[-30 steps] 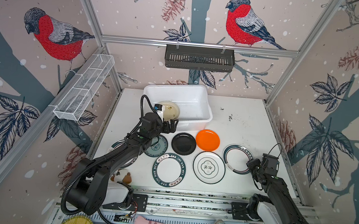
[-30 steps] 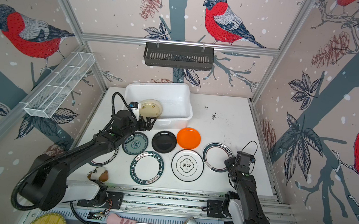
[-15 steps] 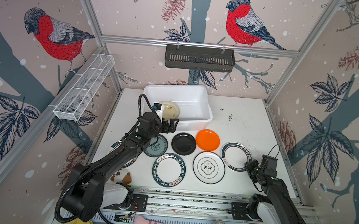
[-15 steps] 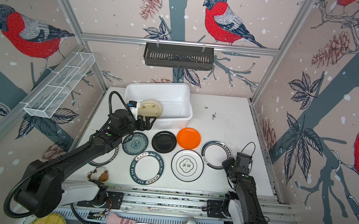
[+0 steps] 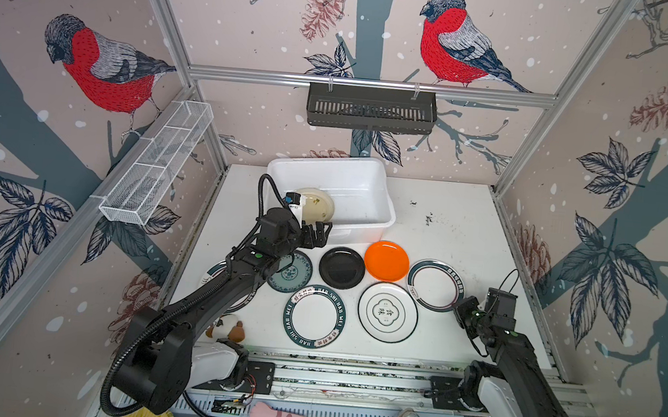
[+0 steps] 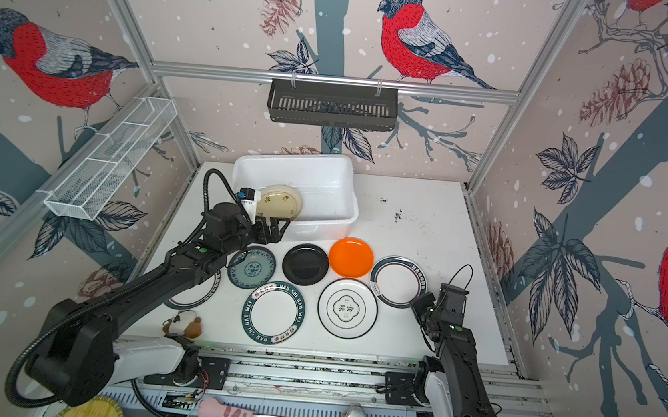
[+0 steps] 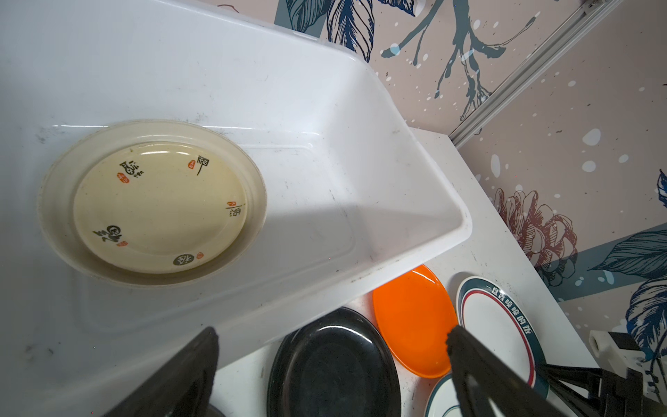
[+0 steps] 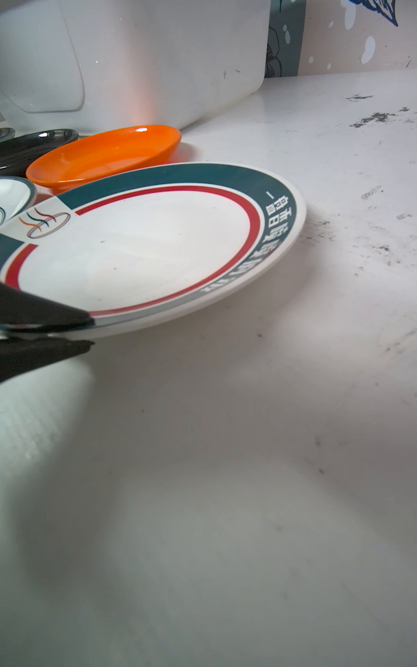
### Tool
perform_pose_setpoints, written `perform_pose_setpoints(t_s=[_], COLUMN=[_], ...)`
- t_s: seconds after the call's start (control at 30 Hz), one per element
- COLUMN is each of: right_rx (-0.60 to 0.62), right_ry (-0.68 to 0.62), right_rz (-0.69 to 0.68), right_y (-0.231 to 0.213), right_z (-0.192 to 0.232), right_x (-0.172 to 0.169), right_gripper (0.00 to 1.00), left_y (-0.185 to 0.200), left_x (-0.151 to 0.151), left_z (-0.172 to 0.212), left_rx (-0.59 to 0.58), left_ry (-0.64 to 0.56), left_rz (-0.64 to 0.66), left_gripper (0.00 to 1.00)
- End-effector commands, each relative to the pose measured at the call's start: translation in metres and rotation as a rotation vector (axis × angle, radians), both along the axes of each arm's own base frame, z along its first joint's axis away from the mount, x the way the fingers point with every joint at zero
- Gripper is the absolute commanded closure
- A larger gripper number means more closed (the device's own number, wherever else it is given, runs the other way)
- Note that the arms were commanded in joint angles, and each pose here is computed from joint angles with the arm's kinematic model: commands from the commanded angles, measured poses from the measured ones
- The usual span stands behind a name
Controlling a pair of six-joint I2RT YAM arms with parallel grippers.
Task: Place the plates into the plastic bin on the countertop
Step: 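Grasp the green-rimmed plate's rim with the right gripper and tilt it upright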
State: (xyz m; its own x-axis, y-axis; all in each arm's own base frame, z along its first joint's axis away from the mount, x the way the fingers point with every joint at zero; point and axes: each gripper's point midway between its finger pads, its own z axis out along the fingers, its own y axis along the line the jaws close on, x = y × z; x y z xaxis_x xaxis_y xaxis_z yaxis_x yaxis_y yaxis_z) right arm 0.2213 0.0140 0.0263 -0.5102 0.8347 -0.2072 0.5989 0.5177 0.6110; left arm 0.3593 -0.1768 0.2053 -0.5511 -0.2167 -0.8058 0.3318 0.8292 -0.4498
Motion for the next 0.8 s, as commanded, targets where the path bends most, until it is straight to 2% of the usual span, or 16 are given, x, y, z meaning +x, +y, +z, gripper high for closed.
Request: perform_pose_setpoints(t_s=[0.0, 0.27, 0.43, 0.77], right_rx=[-0.053, -0.106, -0.117, -0.162], right_ry=[0.18, 0.098, -0.014, -0.144], right_rz=[-0.022, -0.025, -0.014, 0.025], right_y=[-0.007, -0.015, -0.015, -0.015], right_z=[-0.027, 0.003, 0.038, 0.093], right_x=[-0.038, -0.025, -0.004, 0.024], right_gripper=[0.98, 1.0, 1.0, 1.0], left_y=[-0.002, -0.008, -0.012, -0.019], left_x=[0.002, 0.002, 0.005, 0.007], left_z=[0.009, 0.02, 0.022, 0.024], left_rx=[-0.022, -0.035, -0.042, -0.055], left_ry=[-0.02, -0.052, -0.051, -0.029], left_rz=[-0.003, -0.034, -0.052, -0.082], left_gripper=[0.02, 0.02, 0.02, 0.02])
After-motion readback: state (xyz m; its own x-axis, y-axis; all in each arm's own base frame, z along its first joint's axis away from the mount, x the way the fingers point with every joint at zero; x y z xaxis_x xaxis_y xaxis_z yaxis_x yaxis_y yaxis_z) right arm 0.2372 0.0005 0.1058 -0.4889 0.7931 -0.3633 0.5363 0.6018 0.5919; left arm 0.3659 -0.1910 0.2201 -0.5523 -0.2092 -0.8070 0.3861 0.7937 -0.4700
